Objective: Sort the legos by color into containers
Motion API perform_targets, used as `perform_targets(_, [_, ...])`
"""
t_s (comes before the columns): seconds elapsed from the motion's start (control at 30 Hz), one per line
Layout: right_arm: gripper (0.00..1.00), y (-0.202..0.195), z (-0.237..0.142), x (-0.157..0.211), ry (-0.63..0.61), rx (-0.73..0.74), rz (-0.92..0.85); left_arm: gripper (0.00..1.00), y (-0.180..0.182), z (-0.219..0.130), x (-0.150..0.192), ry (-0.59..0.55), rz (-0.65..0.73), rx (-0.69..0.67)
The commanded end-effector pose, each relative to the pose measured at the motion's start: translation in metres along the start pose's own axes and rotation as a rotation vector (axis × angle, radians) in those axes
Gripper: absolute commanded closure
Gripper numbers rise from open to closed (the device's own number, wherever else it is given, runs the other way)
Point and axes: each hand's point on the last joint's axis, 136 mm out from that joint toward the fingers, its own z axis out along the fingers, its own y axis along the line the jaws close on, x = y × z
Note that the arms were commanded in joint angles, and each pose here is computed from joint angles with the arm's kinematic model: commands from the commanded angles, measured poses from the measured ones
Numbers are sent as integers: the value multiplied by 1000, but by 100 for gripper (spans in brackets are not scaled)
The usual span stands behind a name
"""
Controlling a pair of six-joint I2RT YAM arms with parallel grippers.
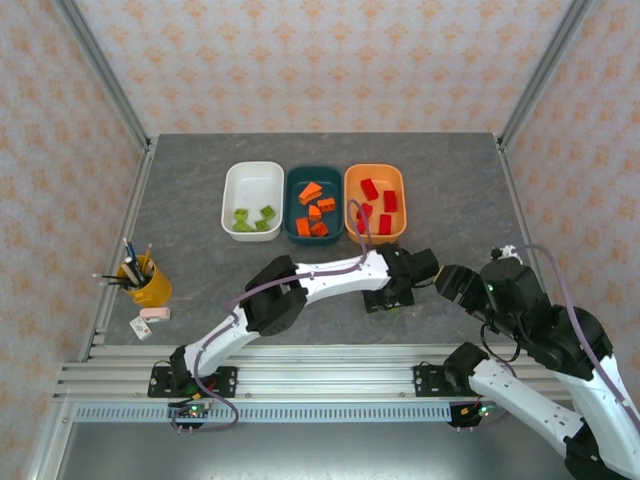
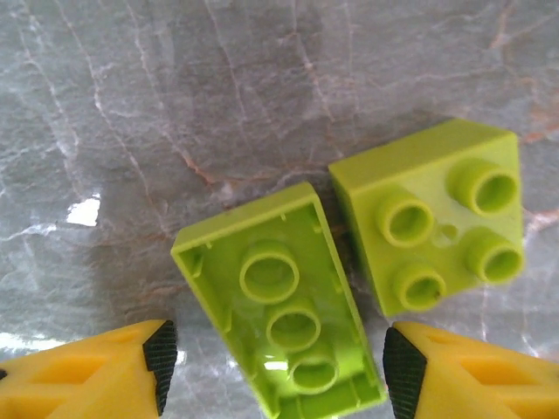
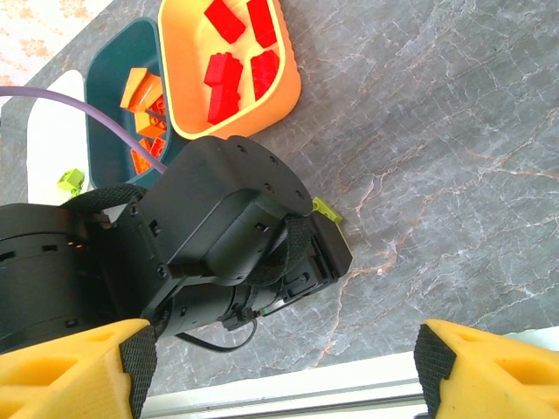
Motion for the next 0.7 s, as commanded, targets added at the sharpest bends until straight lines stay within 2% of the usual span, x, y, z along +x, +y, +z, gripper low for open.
perform_targets(0.0, [21,-8,-4,2,-4,12,-14,37,13,7,-15,-56,-37,-73])
perform_targets(0.13, [21,-10,-8,-1,-19,14,-12,45,25,9,-24,-73,-33,-112])
perform_targets(0.37, [21,-11,-8,-1,-25,21,-11,50,50,14,-36,-75,-19,-138])
perform_targets(0.5, [21,-12,-6,0,-22,24,-6,56,41,23,-39,-68,44,-107])
perform_targets(0.67, [21,-11,-3,1,-17,22,-2,70,35,27,-41,-73,94,-85])
